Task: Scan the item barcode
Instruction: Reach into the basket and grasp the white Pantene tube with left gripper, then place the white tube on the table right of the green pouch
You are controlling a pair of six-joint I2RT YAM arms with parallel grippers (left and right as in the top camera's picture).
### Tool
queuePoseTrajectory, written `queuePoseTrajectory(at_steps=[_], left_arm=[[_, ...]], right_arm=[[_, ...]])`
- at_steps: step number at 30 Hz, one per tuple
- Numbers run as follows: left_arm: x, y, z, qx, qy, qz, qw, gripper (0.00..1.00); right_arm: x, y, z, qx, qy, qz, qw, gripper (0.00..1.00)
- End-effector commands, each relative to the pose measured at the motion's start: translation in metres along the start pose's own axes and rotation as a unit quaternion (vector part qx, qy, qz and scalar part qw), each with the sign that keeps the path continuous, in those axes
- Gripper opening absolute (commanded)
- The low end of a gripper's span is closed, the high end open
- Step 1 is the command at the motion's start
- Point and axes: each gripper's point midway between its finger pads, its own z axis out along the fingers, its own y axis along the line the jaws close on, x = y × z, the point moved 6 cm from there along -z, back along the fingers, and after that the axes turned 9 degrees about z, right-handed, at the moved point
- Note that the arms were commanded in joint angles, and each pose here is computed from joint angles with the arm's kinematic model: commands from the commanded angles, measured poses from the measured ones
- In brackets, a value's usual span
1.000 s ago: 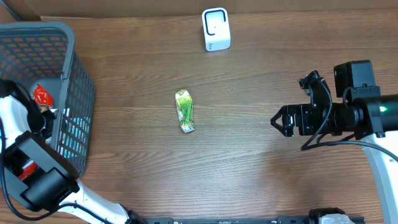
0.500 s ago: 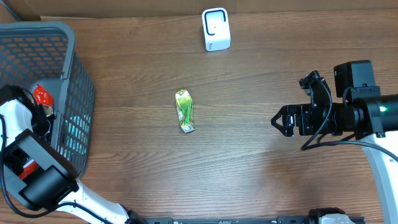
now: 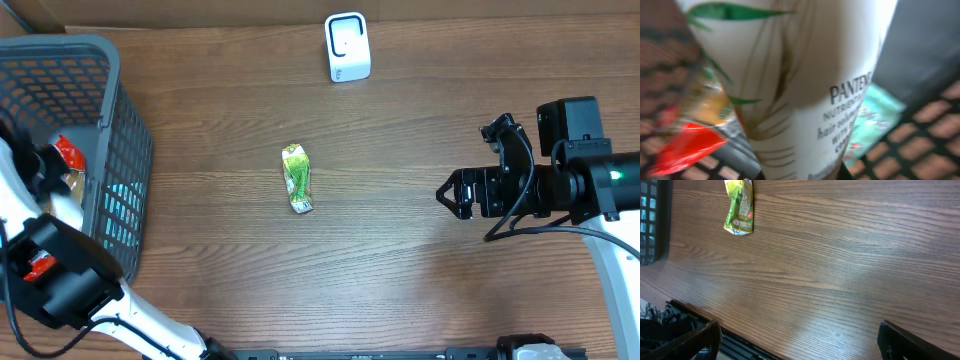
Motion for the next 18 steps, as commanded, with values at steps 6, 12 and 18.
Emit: queuePoseTrajectory(at_steps=[6, 12, 18], left_arm=[[-0.017, -0.047, -0.177, 0.018, -0.245, 0.035, 0.969, 0.04], [0.037, -0.098, -0.284, 0.046, -0.390, 0.097, 0.915, 0.04], [0.093, -0.166, -0.306, 0.136, -0.376, 0.140, 0.906, 0.04]], right_arm=[[-0.004, 0.003, -0.005, 0.001, -0.012, -0.011, 1.000, 1.00], [-0.001, 0.003, -0.005, 0.002, -0.006, -0.008, 1.000, 1.00], [-0.001, 0.003, -0.005, 0.002, -0.004, -0.007, 1.000, 1.00]])
